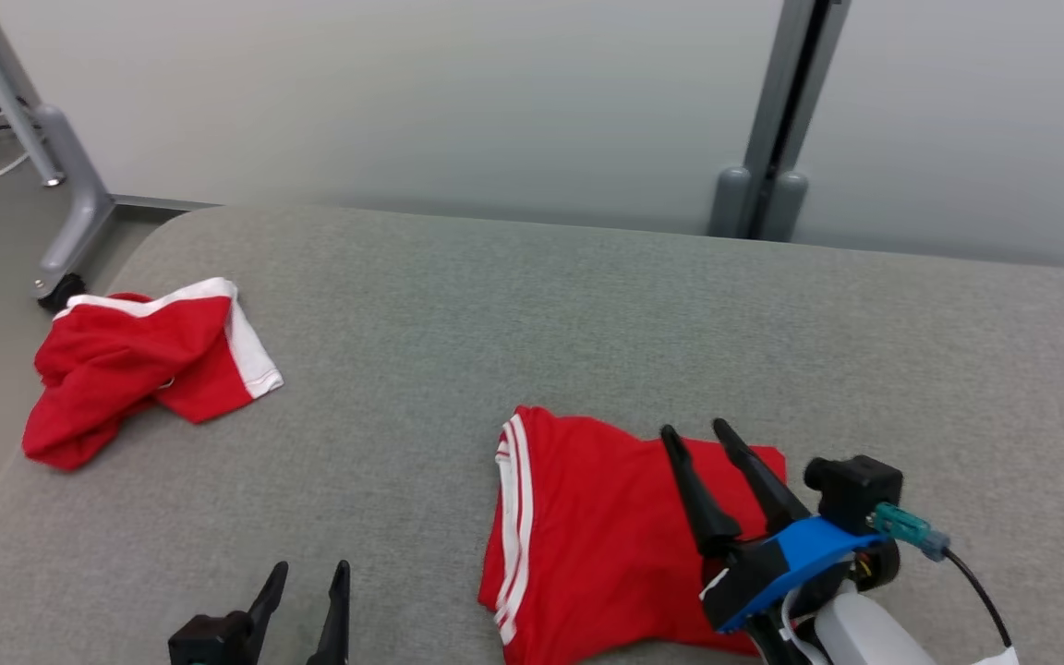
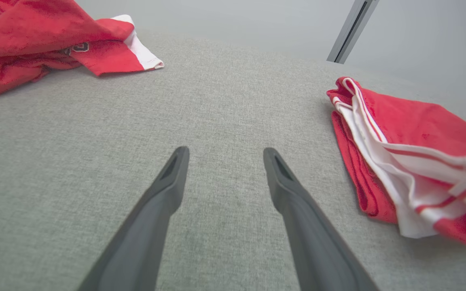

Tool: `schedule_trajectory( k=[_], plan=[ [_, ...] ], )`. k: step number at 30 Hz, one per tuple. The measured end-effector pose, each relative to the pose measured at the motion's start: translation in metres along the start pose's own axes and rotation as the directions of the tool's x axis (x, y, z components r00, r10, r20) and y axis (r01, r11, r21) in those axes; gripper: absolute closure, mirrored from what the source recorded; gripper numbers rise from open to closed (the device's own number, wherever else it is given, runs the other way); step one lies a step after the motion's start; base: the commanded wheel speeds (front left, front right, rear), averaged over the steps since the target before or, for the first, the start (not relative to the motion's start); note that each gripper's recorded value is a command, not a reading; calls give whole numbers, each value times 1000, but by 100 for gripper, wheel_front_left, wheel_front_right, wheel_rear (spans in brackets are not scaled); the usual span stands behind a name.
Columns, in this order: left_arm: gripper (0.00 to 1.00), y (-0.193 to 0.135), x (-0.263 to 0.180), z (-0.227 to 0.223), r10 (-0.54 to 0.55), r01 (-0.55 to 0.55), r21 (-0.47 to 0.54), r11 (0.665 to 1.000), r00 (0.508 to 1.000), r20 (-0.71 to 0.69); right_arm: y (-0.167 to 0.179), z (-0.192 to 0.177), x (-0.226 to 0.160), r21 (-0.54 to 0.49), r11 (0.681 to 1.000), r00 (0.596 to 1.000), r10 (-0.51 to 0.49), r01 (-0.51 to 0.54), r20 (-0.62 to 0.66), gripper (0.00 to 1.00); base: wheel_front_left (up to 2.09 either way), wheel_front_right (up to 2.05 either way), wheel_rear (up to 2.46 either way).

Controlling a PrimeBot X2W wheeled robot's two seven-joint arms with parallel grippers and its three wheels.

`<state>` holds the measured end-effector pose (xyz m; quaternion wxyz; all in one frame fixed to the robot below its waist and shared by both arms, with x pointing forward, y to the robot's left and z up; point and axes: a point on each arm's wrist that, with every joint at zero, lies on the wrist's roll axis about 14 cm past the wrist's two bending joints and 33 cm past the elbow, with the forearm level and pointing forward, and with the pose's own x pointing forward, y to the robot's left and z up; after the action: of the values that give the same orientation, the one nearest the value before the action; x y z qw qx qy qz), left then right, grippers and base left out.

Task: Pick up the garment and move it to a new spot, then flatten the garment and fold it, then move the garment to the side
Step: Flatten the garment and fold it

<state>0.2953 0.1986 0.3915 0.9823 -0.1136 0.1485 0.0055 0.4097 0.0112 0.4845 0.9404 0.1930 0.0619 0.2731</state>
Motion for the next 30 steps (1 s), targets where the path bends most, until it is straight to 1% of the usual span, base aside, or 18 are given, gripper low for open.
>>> schedule_trajectory(
  k=[3, 6, 8, 11, 15, 19, 22, 30],
  plan=[
    [0, -8, 10, 6, -31, 31, 18, 999, 999, 12, -38, 10, -21, -41, 992, 992, -120, 121, 37, 0, 0, 0, 0],
    [0, -16, 18, 13, -56, 55, 33, 998, 998, 26, -71, 18, -46, -89, 969, 971, -226, 232, 71, 0, 0, 0, 0],
    [0, -21, 23, 18, -75, 73, 45, 996, 996, 38, -88, 23, -64, -119, 948, 954, -285, 294, 90, 0, 0, 0, 0],
    [0, -29, 28, 25, -96, 93, 61, 994, 994, 57, -102, 22, -87, -164, 922, 936, -339, 350, 95, 0, 0, 0, 0],
    [0, -36, 26, 24, -112, 108, 71, 992, 992, 58, -109, 14, -110, -205, 899, 922, -378, 387, 83, 0, 0, 0, 0],
    [0, -41, 18, 17, -117, 114, 68, 991, 992, 52, -111, 1, -128, -202, 889, 911, -408, 411, 56, 0, 0, 0, 0],
    [0, -42, 15, 16, -114, 110, 64, 992, 992, 52, -110, -2, -132, -201, 889, 911, -410, 411, 51, 0, 0, 0, 0],
    [0, -44, 12, 12, -114, 112, 61, 992, 992, 45, -104, -7, -121, -211, 902, 924, -380, 377, 28, 0, 0, 0, 0]
  ],
)
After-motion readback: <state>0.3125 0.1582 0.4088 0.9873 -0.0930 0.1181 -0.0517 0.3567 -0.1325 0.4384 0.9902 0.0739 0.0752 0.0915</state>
